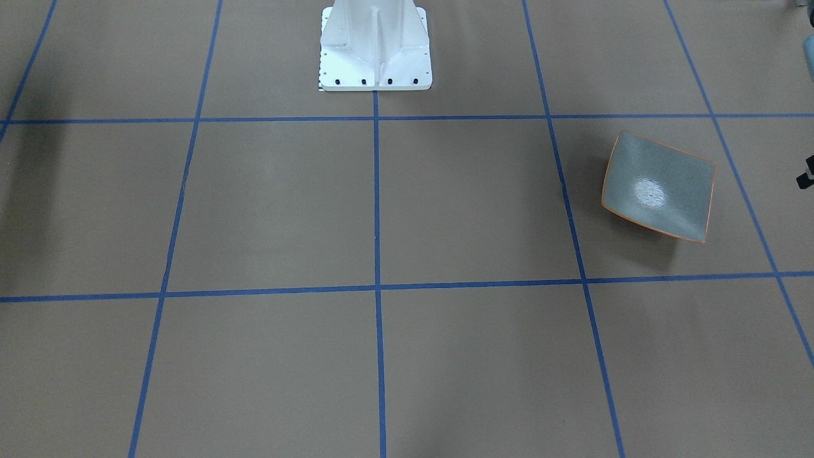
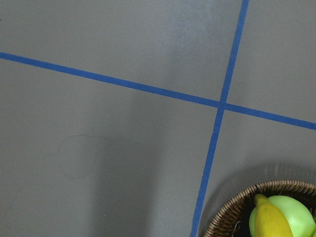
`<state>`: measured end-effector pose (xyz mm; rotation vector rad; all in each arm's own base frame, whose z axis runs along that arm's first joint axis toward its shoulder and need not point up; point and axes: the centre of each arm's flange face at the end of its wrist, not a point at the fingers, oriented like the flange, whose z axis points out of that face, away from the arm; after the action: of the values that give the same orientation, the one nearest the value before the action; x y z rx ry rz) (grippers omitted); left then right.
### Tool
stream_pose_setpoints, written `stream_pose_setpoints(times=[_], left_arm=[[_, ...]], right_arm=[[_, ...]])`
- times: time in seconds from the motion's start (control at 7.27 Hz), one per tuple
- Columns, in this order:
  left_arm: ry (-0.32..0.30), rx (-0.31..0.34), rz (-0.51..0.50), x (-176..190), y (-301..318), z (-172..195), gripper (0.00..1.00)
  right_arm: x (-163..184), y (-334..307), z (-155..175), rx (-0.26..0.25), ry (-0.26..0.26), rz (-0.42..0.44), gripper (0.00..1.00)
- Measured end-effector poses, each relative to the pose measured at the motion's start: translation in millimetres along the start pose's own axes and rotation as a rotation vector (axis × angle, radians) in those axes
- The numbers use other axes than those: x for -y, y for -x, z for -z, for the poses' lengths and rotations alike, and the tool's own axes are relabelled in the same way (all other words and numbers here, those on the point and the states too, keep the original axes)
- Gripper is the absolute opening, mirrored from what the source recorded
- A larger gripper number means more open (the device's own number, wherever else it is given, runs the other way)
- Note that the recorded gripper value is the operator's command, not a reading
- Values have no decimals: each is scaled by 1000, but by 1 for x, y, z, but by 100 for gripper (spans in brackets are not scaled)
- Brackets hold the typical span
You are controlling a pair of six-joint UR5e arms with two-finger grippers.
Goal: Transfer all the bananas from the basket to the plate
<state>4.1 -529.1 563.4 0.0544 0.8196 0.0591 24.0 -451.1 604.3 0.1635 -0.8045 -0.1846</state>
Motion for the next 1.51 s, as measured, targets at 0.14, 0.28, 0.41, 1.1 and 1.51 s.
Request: stream_pose_setpoints(times=[0.14, 0.28, 0.41, 1.1, 1.51], left_arm=[[2, 0, 0, 0, 0, -1, 100], [4, 0, 1, 0, 0, -2, 100], [7, 0, 2, 0, 0, -3, 100], [5, -2, 1, 1, -2, -4, 100], [4, -2, 0, 1, -2, -3, 100]], right_arm=[[-1, 0, -2, -3, 3, 2, 100], [-5, -1, -4, -5, 7, -1, 100], [-7, -3, -5, -7, 10, -6, 100], [-18, -28, -19, -116, 50, -41, 100], [-21, -55, -45, -135, 103, -78, 98]])
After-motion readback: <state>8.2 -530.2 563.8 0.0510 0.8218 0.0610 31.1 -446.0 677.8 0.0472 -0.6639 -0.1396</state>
